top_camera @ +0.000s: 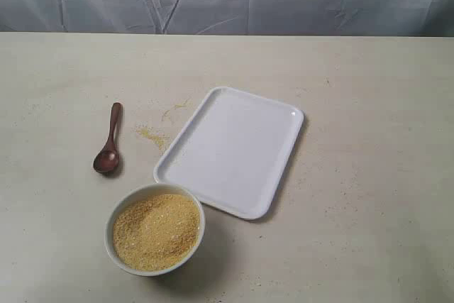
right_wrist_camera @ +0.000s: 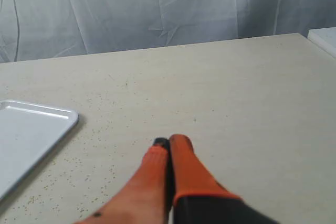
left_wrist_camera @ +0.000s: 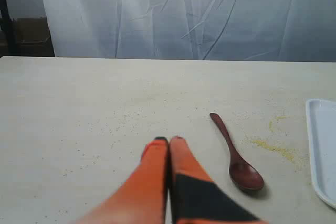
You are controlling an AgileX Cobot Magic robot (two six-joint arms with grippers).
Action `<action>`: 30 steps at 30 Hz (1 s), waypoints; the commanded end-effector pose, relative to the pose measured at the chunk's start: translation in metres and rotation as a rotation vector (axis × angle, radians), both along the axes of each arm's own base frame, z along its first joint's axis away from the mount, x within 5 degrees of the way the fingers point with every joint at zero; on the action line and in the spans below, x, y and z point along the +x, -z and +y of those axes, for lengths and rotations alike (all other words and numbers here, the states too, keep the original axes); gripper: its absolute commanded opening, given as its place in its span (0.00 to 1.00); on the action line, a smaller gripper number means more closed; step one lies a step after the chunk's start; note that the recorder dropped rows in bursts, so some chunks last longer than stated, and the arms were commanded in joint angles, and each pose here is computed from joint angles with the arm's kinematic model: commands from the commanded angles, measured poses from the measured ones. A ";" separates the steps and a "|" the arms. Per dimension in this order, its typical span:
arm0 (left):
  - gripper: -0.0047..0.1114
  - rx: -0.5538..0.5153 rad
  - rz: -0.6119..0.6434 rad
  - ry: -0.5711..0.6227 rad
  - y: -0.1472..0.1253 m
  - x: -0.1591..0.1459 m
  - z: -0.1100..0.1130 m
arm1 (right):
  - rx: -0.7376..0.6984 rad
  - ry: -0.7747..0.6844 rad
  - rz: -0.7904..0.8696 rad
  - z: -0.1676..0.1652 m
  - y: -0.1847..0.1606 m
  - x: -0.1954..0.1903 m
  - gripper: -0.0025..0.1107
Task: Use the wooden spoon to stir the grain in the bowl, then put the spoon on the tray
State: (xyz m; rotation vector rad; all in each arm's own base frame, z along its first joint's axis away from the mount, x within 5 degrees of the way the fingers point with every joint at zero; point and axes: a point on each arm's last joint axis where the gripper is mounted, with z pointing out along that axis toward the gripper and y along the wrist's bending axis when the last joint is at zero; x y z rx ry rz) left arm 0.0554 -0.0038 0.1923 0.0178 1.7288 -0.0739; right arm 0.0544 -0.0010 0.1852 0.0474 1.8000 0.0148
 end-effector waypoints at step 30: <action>0.04 0.055 -0.083 -0.004 -0.006 0.001 0.001 | 0.001 -0.003 -0.013 0.000 0.000 0.000 0.02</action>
